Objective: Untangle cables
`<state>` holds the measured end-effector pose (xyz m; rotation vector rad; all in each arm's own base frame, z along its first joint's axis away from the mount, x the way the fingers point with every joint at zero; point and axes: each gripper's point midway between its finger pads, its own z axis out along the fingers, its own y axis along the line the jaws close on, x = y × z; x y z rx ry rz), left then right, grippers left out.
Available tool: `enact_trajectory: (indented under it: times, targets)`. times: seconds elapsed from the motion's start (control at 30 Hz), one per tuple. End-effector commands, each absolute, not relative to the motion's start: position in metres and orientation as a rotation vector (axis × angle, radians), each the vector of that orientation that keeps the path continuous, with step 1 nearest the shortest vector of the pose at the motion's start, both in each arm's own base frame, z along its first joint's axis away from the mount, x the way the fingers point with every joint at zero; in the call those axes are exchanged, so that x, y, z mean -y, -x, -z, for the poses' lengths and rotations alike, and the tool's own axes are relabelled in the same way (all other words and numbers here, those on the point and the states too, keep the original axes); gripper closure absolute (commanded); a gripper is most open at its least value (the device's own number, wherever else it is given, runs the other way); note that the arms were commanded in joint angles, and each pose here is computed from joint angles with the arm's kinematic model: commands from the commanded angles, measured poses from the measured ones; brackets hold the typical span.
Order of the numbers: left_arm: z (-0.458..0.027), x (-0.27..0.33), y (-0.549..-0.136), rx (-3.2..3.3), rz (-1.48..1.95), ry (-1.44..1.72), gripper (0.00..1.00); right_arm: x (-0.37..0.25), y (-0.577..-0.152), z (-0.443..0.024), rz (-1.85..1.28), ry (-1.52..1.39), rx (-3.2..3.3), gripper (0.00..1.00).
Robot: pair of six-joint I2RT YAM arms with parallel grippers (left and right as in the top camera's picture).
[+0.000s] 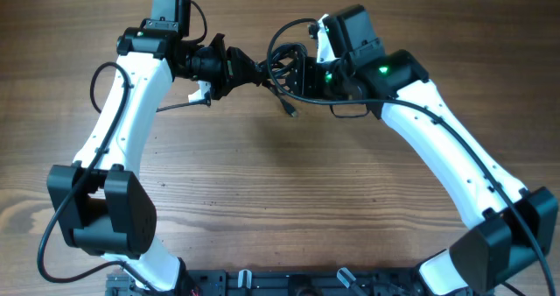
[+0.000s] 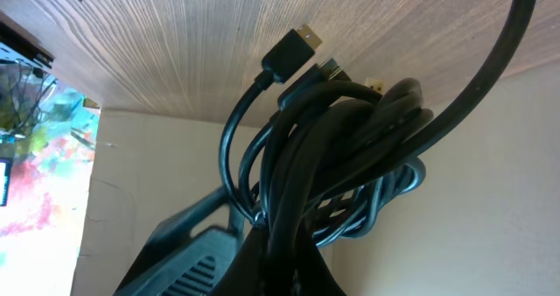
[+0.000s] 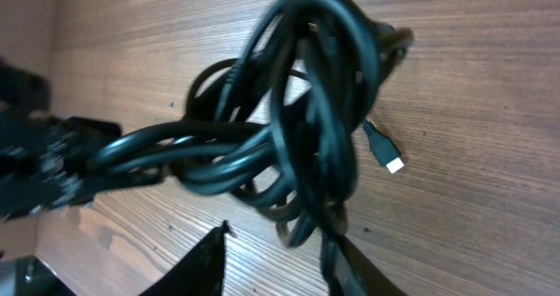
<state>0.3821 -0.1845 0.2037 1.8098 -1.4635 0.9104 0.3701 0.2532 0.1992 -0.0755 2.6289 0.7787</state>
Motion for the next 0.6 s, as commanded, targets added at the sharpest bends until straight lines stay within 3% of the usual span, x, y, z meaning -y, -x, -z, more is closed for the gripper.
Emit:
enact_trajectory:
  times: [0.0, 0.17, 0.37, 0.43, 0.53, 0.57]
  targets:
    - [-0.211, 0.189, -0.379, 1.381, -0.897, -1.787, 0.96, -0.260, -0.381, -0.198, -0.787, 0.023, -2.609, 0.58]
    - [-0.211, 0.189, -0.379, 1.381, -0.897, -1.786, 0.96, -0.276, -0.386, -0.193, -0.830, -0.053, -2.602, 0.54]
    - [-0.212, 0.189, -0.380, 1.384, -0.901, -1.784, 0.96, -0.289, -0.403, -0.160, -0.804, -0.145, -2.620, 0.61]
    - [-0.212, 0.189, -0.380, 1.384, -0.901, -1.784, 0.96, -0.285, -0.411, -0.155, -0.759, -0.176, -2.605, 0.67]
    - [-0.211, 0.189, -0.380, 1.385, -0.901, -1.786, 0.96, -0.278, -0.415, -0.154, -0.723, -0.136, -2.596, 0.90]
    - [-0.210, 0.188, -0.380, 1.390, -0.901, -1.794, 0.96, -0.279, -0.413, -0.154, -0.726, -0.103, -2.602, 0.92]
